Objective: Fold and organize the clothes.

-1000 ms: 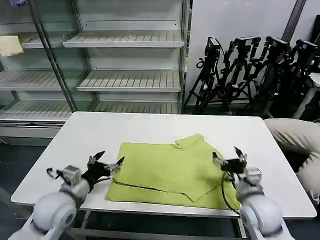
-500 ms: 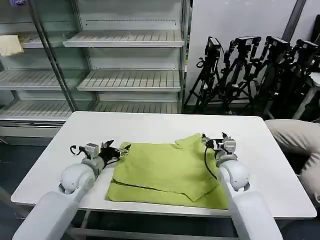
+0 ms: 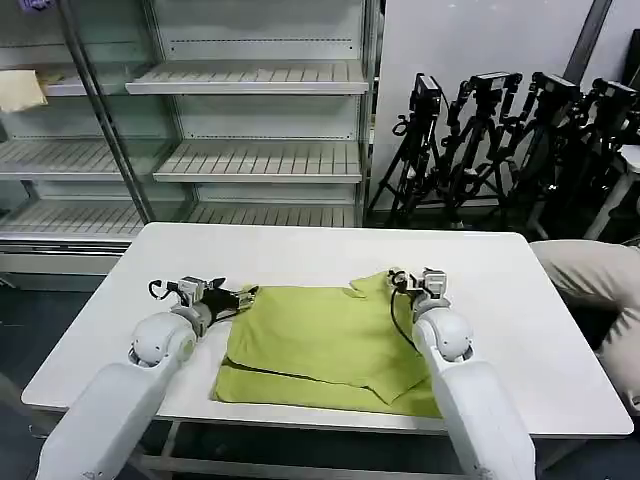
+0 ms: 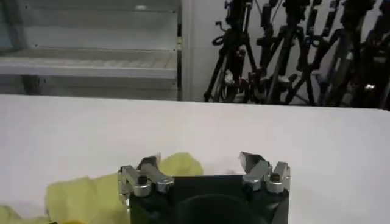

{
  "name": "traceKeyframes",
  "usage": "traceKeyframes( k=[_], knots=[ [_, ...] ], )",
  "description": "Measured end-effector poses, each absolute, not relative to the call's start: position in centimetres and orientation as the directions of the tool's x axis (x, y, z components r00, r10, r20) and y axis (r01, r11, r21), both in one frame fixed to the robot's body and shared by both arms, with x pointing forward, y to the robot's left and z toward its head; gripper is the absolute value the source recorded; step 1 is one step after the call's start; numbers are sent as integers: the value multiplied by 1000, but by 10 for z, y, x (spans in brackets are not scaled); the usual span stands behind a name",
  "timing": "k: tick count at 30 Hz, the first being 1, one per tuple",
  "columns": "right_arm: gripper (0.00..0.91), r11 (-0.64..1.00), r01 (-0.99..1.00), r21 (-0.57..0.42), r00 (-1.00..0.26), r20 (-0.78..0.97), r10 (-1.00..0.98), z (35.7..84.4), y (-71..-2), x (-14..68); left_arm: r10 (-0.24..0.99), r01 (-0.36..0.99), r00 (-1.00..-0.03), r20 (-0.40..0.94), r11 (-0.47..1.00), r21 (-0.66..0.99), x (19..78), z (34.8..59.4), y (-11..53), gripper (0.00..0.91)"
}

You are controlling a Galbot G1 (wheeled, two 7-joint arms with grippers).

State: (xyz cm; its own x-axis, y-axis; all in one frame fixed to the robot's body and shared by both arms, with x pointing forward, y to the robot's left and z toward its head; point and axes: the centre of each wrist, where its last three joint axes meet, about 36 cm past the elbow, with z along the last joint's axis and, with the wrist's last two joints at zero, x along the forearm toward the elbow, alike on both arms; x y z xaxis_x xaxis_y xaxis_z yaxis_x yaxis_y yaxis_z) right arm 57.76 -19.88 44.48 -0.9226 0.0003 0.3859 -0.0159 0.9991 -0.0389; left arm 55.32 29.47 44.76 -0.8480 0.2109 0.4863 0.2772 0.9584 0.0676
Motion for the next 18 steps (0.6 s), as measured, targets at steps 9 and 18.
traceKeyframes(
  k=[9, 18],
  knots=[
    [0, 999, -34, -37, -912, 410, -16, 436, -197, 582, 217, 283, -842, 494, 957, 62, 557, 443, 295, 20],
    [0, 999, -44, -11, -904, 425, -35, 433, -198, 588, 227, 289, -837, 498, 956, 49, 554, 437, 290, 10]
  ],
)
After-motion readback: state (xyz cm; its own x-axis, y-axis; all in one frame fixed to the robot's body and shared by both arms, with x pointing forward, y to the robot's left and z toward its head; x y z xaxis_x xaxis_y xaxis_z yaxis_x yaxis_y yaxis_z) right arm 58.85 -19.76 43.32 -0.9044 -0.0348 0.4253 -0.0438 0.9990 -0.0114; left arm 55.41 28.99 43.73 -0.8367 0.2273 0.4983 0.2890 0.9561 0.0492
